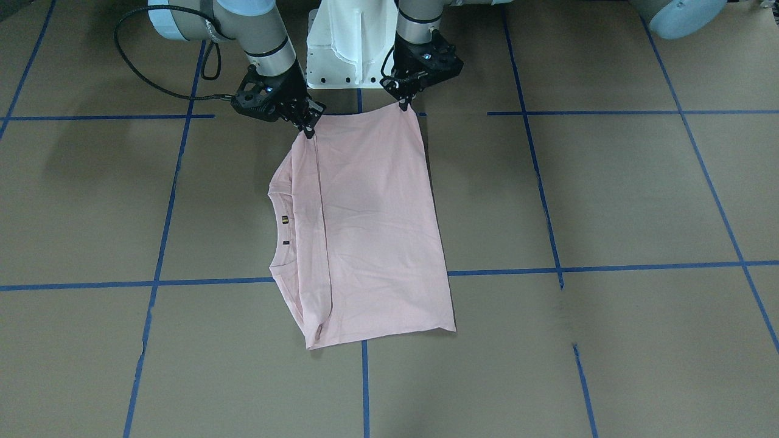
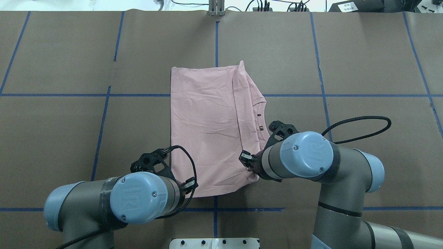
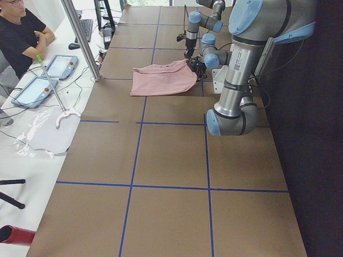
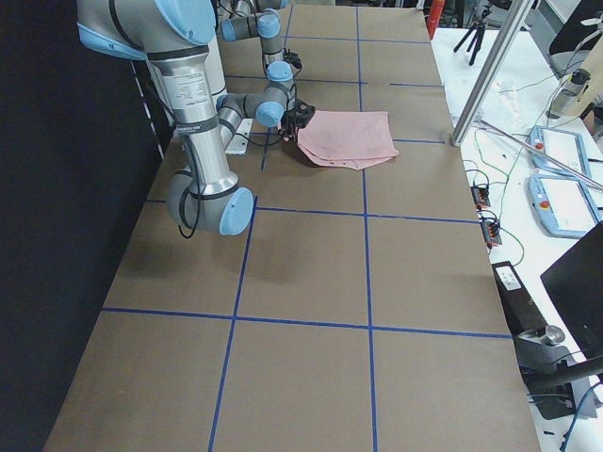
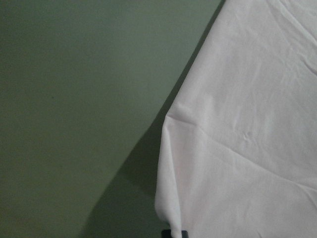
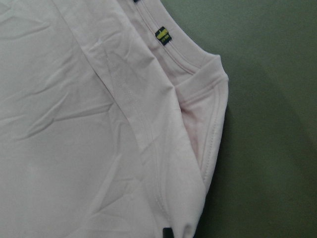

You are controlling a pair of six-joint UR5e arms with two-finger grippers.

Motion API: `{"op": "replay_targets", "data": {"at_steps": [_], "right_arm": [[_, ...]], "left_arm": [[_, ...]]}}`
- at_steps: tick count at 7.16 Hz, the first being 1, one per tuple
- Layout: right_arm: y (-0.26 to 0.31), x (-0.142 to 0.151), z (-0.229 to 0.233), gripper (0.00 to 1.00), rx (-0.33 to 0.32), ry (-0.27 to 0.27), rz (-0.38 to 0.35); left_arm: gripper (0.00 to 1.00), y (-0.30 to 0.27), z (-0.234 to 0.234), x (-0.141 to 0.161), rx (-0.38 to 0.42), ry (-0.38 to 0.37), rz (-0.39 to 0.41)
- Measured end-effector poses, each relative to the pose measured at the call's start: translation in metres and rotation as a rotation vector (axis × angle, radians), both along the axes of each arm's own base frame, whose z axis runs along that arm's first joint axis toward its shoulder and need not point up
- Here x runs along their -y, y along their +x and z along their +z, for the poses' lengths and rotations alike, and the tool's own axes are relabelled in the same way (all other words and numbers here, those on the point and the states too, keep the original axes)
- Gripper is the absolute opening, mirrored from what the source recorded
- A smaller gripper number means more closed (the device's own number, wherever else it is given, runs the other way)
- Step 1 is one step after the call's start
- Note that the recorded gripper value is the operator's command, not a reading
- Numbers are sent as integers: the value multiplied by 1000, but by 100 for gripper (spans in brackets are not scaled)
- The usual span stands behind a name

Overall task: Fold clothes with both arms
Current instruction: 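Lift the near edge with both grippers and fold it away from the robot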

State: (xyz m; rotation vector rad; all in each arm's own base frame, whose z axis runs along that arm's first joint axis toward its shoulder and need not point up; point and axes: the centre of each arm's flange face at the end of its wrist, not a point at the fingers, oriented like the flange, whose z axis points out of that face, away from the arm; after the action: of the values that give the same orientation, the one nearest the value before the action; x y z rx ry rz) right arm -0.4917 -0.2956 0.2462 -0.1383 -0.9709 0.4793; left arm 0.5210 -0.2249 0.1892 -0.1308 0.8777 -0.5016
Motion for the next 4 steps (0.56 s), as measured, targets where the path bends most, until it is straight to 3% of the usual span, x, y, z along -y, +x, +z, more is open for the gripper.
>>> {"op": "replay_targets", "data": {"at_steps": [2, 4], "right_arm": [[19, -21, -8, 0, 35, 5, -31], [16, -23, -25, 0, 68, 18, -39]], "left_arm": [[0, -24, -20, -25, -20, 2, 40], [0, -37, -26, -3, -29, 4, -5]]}}
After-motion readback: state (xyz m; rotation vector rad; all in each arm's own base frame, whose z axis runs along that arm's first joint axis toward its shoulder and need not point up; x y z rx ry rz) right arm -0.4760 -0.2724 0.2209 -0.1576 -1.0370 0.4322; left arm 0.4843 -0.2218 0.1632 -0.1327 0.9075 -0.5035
